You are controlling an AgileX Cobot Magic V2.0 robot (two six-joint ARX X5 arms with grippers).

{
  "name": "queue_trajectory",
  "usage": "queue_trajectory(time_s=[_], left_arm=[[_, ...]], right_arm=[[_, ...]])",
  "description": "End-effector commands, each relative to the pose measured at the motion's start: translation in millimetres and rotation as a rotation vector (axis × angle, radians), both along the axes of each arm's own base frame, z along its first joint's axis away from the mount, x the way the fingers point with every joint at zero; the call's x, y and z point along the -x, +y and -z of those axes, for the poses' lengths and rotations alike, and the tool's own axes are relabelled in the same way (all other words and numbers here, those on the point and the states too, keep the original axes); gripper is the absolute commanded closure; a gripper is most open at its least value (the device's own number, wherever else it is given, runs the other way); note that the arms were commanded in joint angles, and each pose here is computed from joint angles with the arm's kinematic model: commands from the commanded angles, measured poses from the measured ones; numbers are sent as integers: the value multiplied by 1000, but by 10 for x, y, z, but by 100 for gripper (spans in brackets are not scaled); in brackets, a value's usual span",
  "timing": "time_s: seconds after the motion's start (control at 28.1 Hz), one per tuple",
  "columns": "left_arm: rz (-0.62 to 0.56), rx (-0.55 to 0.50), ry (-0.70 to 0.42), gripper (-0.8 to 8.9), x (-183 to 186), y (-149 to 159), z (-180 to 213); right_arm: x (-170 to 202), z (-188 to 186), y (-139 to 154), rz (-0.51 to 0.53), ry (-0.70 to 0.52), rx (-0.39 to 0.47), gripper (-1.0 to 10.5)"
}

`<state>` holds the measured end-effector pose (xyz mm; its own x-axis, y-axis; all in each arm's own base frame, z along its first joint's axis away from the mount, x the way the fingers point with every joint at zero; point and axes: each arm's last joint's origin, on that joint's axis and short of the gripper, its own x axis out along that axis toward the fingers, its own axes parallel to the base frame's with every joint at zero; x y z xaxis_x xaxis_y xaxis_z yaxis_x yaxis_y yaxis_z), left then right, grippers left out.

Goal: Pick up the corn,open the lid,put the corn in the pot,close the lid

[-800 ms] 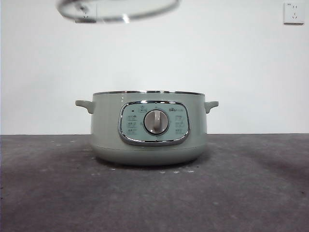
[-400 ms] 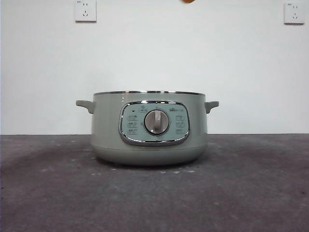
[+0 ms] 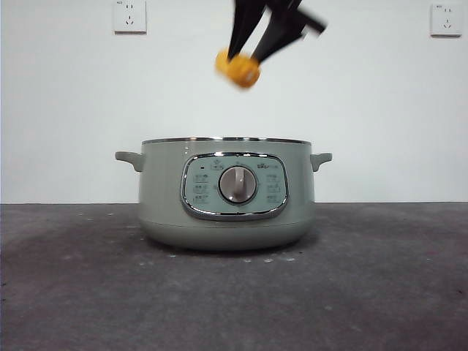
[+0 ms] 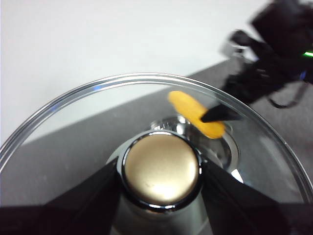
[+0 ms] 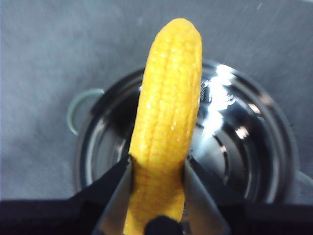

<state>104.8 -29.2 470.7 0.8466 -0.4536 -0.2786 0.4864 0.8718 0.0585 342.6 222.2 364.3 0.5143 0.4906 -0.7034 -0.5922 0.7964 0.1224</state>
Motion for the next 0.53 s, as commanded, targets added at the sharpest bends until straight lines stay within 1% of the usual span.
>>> queue_trajectory(time_s=[0.04,0.14,0.21,0.36,0.53], left_arm=[[-1,23,-41,822,94,20,13],[-2,22,-39,822,166,34,59],[-1,21,-33,822,204,42,67],[-1,21,-33,822,204,42,67],[-1,21,-31,822,203,42,69]], right_arm=[[-214,211,151,-38,46,61,959],[-385,447,260,-46,107,105,959],[-493,679,329,-56,162,148,959],[-607,1080,406,-68,245,206,959],[-662,1328,441,-75,293,246,959]])
